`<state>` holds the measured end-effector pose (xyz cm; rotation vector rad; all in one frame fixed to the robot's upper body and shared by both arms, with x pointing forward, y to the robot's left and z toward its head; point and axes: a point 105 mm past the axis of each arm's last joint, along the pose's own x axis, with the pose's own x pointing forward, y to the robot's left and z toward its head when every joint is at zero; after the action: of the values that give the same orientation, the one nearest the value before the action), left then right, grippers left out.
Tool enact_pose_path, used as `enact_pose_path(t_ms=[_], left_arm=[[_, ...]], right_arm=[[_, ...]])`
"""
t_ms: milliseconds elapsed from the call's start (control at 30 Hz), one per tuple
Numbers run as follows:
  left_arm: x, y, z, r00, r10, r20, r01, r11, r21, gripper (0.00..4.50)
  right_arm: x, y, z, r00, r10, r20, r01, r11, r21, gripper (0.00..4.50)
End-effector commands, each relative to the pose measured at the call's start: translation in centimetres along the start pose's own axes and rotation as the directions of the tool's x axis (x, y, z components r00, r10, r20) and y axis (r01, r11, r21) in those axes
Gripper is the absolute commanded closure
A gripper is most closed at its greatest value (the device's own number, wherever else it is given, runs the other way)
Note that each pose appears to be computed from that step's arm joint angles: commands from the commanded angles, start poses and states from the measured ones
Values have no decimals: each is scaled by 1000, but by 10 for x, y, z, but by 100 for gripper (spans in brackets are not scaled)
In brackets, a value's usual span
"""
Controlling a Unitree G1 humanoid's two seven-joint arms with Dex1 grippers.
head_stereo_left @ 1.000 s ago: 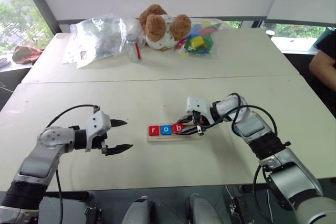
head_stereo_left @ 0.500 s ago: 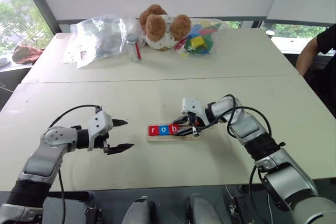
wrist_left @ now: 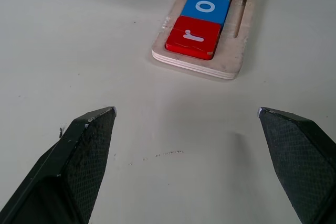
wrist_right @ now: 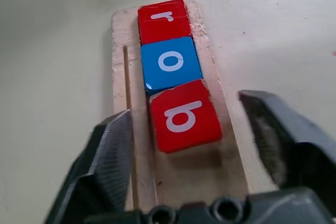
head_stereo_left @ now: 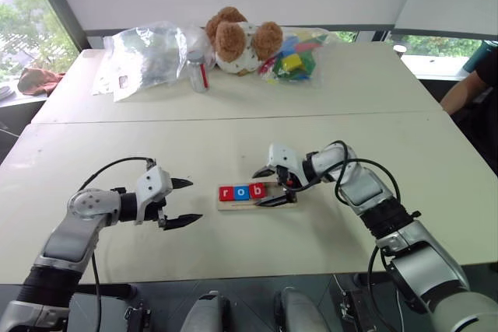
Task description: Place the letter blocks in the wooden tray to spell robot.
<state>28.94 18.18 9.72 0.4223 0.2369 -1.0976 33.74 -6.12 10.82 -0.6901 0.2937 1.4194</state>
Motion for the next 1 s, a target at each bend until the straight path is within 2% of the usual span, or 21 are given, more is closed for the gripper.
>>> enact_pose_path(t_ms=[33,267,500,1000], left_arm=[[-1,5,7,1000,9,22,-10,1000,24,0],[1,9,11,1000,9,26,-10,999,33,0],[5,9,14,1000,-3,31,2,999,41,0],[8,10,16,999,-2,36,0,999,48,0]], right_arm=[[-6,-6,18,998,-32,50,33,999,-31,2],[-15,-4,21,995,-65,74,65,998,8,2],[-11,13,17,996,-46,71,44,998,37,2],[-5,27,9,998,-5,56,2,998,61,2]])
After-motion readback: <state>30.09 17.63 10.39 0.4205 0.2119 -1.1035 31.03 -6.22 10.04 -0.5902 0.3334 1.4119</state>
